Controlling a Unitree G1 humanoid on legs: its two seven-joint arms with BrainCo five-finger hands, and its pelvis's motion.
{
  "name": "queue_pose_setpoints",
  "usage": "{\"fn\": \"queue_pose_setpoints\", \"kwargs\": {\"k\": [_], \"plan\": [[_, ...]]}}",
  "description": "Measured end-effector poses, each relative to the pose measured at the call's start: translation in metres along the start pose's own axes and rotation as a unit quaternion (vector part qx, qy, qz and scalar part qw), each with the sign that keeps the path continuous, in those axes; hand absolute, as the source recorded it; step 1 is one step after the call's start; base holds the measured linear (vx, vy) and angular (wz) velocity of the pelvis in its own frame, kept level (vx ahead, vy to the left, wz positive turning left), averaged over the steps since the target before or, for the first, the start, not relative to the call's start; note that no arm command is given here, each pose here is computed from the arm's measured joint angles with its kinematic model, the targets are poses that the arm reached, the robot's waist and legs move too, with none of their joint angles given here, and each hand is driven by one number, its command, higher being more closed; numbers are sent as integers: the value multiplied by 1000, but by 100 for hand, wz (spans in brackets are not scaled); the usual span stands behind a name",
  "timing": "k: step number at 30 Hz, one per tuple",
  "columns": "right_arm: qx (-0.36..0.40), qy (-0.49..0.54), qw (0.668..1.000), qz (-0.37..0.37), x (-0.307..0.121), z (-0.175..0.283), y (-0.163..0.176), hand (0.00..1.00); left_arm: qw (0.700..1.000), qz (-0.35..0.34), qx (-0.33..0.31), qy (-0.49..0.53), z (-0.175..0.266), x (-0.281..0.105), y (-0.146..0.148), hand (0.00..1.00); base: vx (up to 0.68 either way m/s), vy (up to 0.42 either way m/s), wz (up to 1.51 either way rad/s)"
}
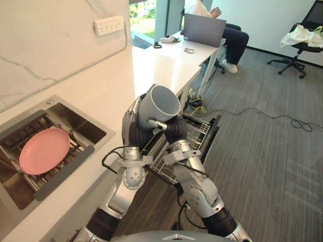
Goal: Walk over to the sink, pick up the cup, carry it to the dishwasher, place the cup inside the dishwasher, then close the dishwasher door
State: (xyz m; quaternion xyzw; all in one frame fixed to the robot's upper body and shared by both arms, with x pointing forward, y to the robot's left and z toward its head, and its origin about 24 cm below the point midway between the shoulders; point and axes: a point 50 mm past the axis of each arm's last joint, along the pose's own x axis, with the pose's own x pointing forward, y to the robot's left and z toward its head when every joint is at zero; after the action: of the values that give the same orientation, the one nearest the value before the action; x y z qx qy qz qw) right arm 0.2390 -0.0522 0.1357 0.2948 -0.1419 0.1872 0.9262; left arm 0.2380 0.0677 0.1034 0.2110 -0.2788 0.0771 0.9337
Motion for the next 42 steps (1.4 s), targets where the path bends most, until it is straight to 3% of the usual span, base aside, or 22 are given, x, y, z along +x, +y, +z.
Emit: {"fn": "queue_pose_setpoints", "kwargs": {"k": [12, 30, 31, 42], "plan": [[-46, -11, 999, -11, 0, 1, 0, 0, 1000, -3, 3, 25, -7, -4, -4, 100, 0, 0, 0], [-28, 23, 999, 9, 0, -5, 2, 0, 999, 14, 18, 44, -16, -9, 2, 100, 0, 0, 0], [-28, 24, 999, 10, 0, -5, 2, 100, 999, 14, 19, 44, -16, -9, 2, 100, 0, 0, 0], [-36, 31, 999, 9, 1, -6, 0, 100, 999, 16, 19, 43, -16, -9, 4, 100, 0, 0, 0]]}}
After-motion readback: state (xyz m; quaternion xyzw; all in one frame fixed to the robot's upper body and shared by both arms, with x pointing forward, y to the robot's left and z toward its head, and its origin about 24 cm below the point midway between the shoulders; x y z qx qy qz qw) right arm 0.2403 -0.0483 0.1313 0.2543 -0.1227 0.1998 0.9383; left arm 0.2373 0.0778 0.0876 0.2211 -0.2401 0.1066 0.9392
